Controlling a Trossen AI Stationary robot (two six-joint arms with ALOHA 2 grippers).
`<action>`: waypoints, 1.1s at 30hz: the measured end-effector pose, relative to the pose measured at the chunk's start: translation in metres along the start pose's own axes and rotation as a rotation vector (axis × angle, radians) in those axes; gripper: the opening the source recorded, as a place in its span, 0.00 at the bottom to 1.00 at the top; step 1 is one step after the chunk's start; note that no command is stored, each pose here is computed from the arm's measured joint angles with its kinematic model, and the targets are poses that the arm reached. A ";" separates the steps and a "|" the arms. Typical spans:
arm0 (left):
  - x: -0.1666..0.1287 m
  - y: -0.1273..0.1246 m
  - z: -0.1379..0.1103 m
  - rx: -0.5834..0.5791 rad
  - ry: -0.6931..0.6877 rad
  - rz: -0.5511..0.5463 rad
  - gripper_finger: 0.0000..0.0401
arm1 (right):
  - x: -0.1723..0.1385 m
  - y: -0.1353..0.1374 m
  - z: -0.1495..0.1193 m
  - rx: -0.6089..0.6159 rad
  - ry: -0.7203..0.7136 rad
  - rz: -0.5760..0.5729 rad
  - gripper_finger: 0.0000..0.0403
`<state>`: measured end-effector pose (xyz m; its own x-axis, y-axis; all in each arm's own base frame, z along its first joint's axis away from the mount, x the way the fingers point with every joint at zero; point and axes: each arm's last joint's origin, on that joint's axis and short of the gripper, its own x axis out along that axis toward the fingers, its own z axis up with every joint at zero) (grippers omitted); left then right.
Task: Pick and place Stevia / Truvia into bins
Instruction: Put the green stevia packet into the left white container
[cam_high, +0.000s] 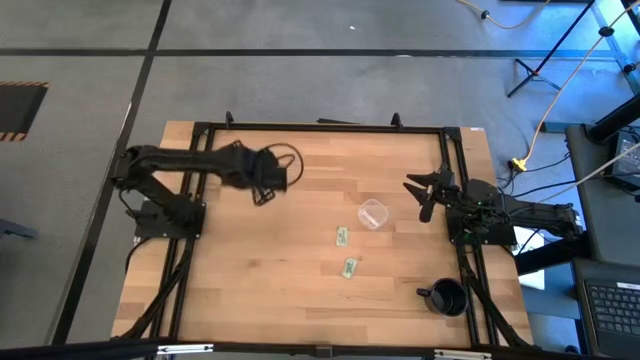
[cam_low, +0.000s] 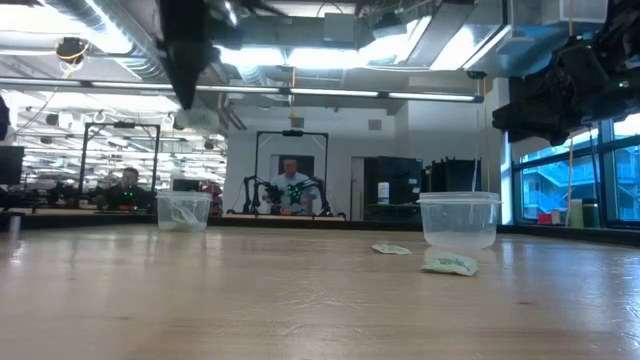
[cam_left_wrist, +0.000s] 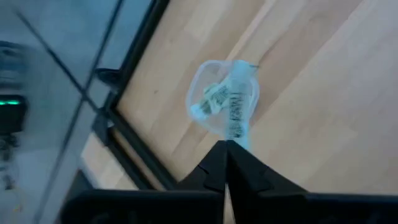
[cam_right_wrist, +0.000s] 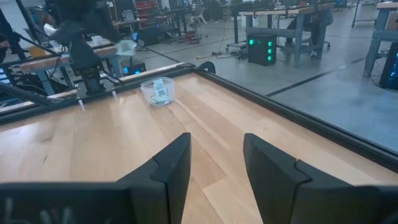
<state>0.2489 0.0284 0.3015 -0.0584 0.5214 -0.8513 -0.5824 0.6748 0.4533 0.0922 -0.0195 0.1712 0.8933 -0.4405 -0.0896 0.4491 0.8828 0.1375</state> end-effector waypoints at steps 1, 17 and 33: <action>0.007 0.004 0.005 0.004 0.008 -0.013 0.00 | 0.000 0.000 0.000 -0.001 0.002 0.000 0.38; 0.099 0.040 0.016 -0.052 0.099 -0.207 0.00 | 0.005 0.001 -0.005 -0.020 0.060 -0.010 0.38; 0.138 0.043 -0.001 -0.070 0.145 -0.193 0.00 | 0.005 0.001 -0.005 0.001 0.066 -0.013 0.38</action>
<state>0.2151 0.1295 0.2032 -0.0530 0.3024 -0.9517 -0.6482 0.7146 0.2631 0.0970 -0.0200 0.1657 0.8841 -0.4403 -0.1567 0.4609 0.8769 0.1367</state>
